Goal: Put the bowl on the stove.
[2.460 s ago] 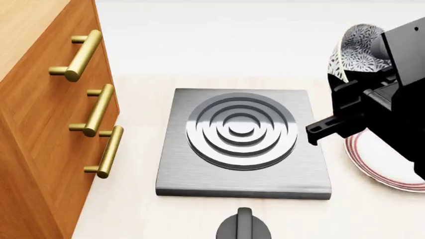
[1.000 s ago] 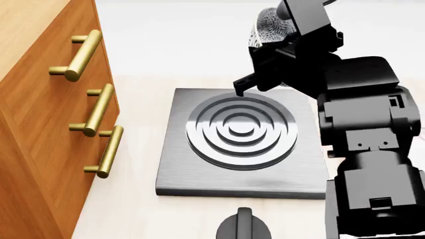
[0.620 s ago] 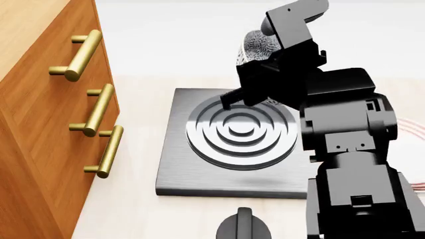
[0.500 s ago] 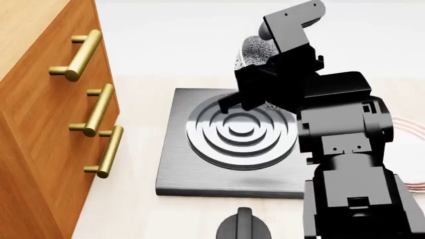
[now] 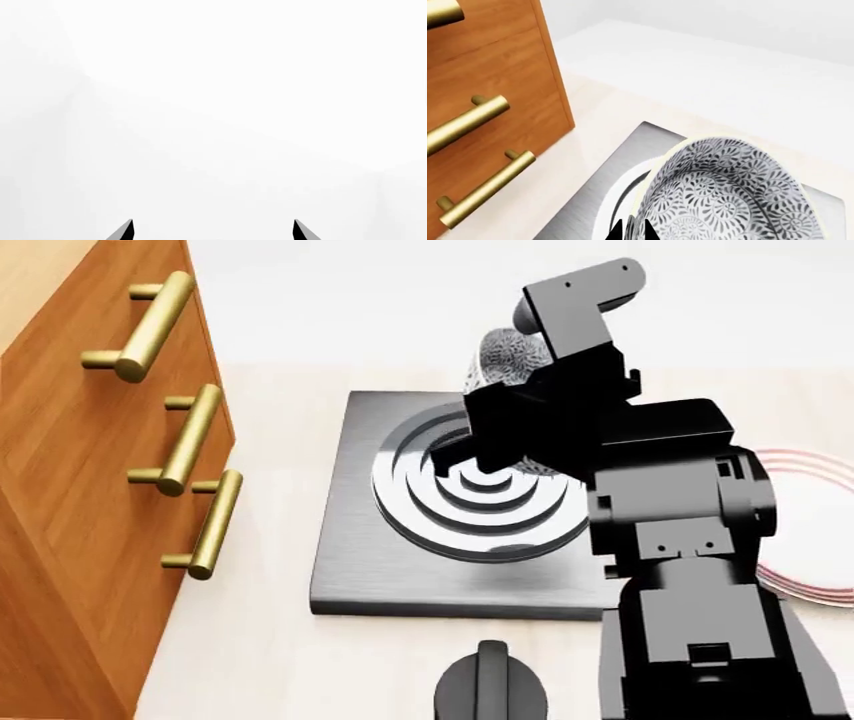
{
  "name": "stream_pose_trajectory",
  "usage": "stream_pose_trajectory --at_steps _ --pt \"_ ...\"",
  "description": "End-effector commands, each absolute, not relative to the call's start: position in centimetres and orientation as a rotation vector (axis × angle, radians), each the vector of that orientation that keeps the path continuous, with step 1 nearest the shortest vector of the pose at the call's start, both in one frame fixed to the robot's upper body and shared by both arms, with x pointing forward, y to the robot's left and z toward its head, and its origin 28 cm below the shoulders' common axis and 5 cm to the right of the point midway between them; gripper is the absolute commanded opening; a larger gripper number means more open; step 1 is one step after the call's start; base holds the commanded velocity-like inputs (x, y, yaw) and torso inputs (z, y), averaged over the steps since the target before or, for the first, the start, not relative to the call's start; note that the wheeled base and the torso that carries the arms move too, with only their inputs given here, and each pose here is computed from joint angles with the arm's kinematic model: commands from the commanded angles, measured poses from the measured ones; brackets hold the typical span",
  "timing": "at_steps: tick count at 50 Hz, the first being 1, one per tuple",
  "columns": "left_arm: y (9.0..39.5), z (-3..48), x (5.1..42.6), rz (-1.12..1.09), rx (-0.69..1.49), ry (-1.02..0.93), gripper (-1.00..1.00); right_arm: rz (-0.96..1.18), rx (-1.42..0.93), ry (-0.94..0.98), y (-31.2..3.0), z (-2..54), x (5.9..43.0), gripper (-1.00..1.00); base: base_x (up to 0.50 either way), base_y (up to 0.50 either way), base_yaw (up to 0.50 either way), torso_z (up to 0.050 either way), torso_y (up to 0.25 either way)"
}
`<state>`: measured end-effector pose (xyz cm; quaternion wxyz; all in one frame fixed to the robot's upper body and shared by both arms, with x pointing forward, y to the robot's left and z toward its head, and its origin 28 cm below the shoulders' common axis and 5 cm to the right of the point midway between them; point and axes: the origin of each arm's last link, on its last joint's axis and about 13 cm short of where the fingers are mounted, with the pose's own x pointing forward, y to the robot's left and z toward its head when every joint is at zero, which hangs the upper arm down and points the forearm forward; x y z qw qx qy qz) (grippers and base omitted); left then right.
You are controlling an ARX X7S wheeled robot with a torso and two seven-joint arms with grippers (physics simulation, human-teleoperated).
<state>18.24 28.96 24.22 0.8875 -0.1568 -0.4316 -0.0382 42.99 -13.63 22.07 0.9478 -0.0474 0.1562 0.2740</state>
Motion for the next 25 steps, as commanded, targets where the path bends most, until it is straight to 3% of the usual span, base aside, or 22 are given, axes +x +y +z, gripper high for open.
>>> stream_pose_trajectory --at_steps 1,6,12,25 --pt "28.92 24.16 18.2 -0.087 -0.328 -0.895 1.0 0.565 -0.074 0.295 -13.41 22.44 43.08 -1.0 0.0 0.0 0.0 0.0 0.0" --pt "28.88 24.1 18.15 -0.103 -0.326 -0.896 1.0 0.568 -0.07 0.291 -13.3 22.48 43.09 -1.0 0.0 0.0 0.0 0.0 -0.018" --pt "28.97 24.21 18.1 -0.087 -0.331 -0.909 1.0 0.572 -0.071 0.29 -13.22 22.53 43.11 -1.0 0.0 0.0 0.0 0.0 -0.215" --pt "29.01 24.26 18.06 -0.088 -0.353 -0.907 1.0 0.581 -0.062 0.28 -12.84 22.64 43.16 -1.0 0.0 0.0 0.0 0.0 -0.002"
